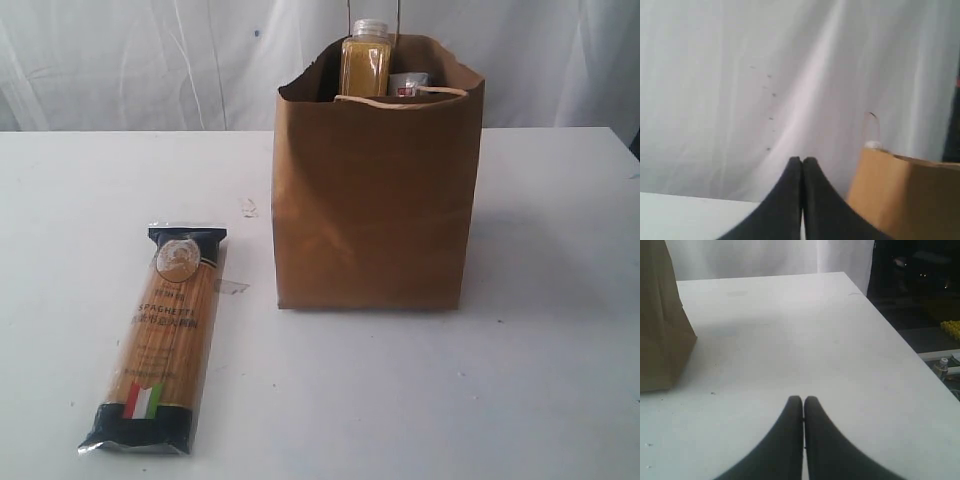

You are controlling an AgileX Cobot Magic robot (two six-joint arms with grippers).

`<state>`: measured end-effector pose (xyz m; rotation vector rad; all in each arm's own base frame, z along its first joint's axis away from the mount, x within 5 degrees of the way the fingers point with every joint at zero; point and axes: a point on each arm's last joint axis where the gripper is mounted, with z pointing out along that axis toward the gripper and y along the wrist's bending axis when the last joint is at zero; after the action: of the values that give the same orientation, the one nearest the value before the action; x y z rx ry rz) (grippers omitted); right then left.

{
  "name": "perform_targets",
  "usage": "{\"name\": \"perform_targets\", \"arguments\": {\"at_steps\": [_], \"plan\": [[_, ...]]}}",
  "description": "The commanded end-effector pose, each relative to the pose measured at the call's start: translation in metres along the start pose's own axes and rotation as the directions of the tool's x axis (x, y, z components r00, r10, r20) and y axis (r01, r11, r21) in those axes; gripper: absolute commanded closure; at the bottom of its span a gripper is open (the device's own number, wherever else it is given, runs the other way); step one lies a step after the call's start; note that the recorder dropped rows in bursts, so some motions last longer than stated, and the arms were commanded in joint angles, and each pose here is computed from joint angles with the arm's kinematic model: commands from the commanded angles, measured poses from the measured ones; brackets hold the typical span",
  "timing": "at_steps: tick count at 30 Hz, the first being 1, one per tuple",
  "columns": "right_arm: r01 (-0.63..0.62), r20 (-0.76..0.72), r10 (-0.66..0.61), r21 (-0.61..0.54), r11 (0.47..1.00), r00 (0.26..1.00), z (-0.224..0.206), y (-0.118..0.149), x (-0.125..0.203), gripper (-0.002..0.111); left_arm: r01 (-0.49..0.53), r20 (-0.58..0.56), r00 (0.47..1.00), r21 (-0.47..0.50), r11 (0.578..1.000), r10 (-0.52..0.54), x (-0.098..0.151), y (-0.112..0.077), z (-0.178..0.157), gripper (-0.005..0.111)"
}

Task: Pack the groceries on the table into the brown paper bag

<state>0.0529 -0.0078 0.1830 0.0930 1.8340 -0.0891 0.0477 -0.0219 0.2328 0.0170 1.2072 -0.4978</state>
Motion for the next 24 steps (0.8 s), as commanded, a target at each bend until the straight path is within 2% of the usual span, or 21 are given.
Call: {"name": "perform_targets", "arguments": {"at_steps": [1,3,4,5,8,10,11,13,15,17,18,21,24], "plan": [[0.005,0.004,-0.005,0.007,1.0,1.0,0.0,0.0,0.001,0.108,-0.058,0.076,0.994,-0.24,0.969,0.079,-0.014,0.02,-0.001,0.106],[0.005,0.004,-0.005,0.005,1.0,1.0,0.0,0.0,0.001,0.108,-0.309,-0.04,0.949,-0.321,0.895,0.313,-0.015,0.027,0.002,0.106],[0.005,0.004,-0.005,0.005,1.0,1.0,0.0,0.0,0.001,0.108,-0.381,-0.101,0.924,-0.343,0.859,0.37,-0.014,0.031,0.005,0.106],[0.005,0.004,-0.005,0.005,1.0,1.0,0.0,0.0,0.001,0.108,-0.39,-0.146,0.921,-0.383,0.838,0.362,-0.013,0.036,0.007,0.107],[0.005,0.004,-0.005,0.005,1.0,1.0,0.0,0.0,0.001,0.108,-0.192,-0.142,0.98,-0.54,0.819,0.136,-0.01,0.052,0.013,0.107],[0.006,0.004,-0.006,0.004,1.0,1.0,0.0,0.0,0.001,0.108,-0.126,-0.138,0.989,-0.555,0.822,0.058,-0.01,0.053,0.02,0.107],[0.006,0.004,-0.006,0.004,1.0,1.0,0.0,0.0,0.001,0.108,-0.171,-0.178,0.98,-0.529,0.831,0.088,-0.01,0.052,0.026,0.107],[0.006,0.004,-0.006,0.004,1.0,1.0,0.0,0.0,0.001,0.108,-0.363,-0.29,0.922,-0.421,0.831,0.255,-0.011,0.048,0.041,0.107],[0.006,0.004,-0.006,0.004,1.0,1.0,0.0,0.0,0.001,0.108,-0.529,-0.364,0.832,-0.293,0.796,0.419,-0.011,0.044,0.056,0.107],[0.006,0.004,-0.006,0.002,1.0,1.0,0.0,0.0,0.001,0.108,-0.66,-0.422,0.713,-0.138,0.738,0.56,-0.006,0.042,0.075,0.107],[0.007,0.004,-0.007,-0.001,1.0,1.0,0.0,0.0,0.001,0.108,-0.673,-0.431,0.693,-0.098,0.733,0.578,-0.005,0.041,0.082,0.107],[0.007,0.004,-0.007,-0.001,1.0,1.0,0.0,0.0,0.001,0.108,-0.606,-0.467,0.712,-0.031,0.795,0.525,0.005,0.043,0.11,0.107],[0.007,0.004,-0.007,-0.001,1.0,1.0,0.0,0.0,0.001,0.108,-0.555,-0.542,0.684,0.048,0.831,0.488,0.025,0.049,0.135,0.107]]}}
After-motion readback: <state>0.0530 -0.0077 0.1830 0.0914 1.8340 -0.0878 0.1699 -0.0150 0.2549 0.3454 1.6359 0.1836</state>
